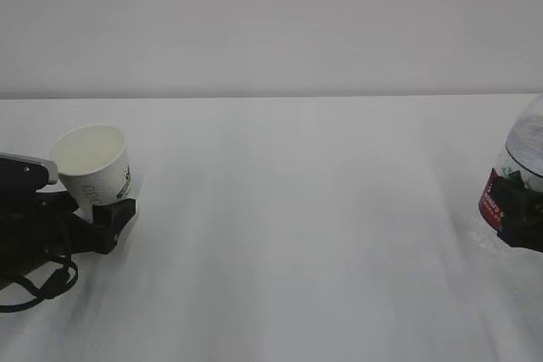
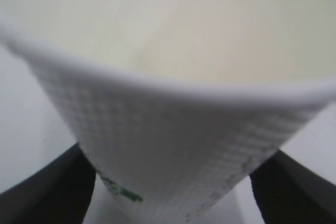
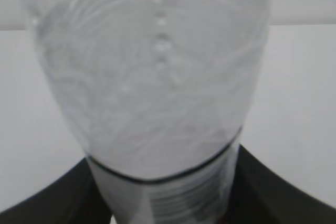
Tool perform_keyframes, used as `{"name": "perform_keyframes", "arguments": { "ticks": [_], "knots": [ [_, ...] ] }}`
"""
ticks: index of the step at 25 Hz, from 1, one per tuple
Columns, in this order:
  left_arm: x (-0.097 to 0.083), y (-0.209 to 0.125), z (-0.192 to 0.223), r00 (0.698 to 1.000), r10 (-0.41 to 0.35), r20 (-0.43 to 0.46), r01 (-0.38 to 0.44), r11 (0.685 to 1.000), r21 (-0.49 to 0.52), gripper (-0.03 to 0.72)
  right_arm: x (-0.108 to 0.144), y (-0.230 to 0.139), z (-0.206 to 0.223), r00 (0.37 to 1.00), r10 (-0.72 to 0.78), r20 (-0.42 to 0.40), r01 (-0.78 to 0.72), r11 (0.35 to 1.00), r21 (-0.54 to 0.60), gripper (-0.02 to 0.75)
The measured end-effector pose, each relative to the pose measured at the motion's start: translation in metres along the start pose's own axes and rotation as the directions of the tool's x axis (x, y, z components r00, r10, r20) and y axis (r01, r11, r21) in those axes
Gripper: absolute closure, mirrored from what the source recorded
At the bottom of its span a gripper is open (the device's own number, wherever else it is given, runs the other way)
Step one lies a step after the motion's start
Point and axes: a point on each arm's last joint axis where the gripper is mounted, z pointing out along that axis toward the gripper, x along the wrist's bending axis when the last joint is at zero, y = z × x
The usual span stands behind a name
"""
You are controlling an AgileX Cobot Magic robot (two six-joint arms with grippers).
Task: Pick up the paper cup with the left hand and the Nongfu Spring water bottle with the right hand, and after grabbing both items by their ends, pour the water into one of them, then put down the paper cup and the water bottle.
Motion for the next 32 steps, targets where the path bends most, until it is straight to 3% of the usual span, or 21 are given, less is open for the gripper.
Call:
{"name": "perform_keyframes", "arguments": {
  "ticks": [18,26,32],
  "knots": [
    [0.002,0.014,0.017,1.000,0.010,0.003,-0.010,0.998,-0.067,0.007,0.000,0.000,0.000,1.000,-0.002,0.000,0.002,1.000,0.000,0.319],
    [0.002,0.015,0.017,1.000,0.010,0.003,-0.010,0.997,-0.071,0.120,0.000,0.000,0.000,1.000,-0.002,0.000,0.002,1.000,0.000,0.319],
    [0.002,0.015,0.017,1.000,0.011,0.003,-0.010,0.997,-0.073,0.136,0.000,0.000,0.000,1.000,-0.002,0.000,0.002,1.000,0.000,0.319]
  ]
}}
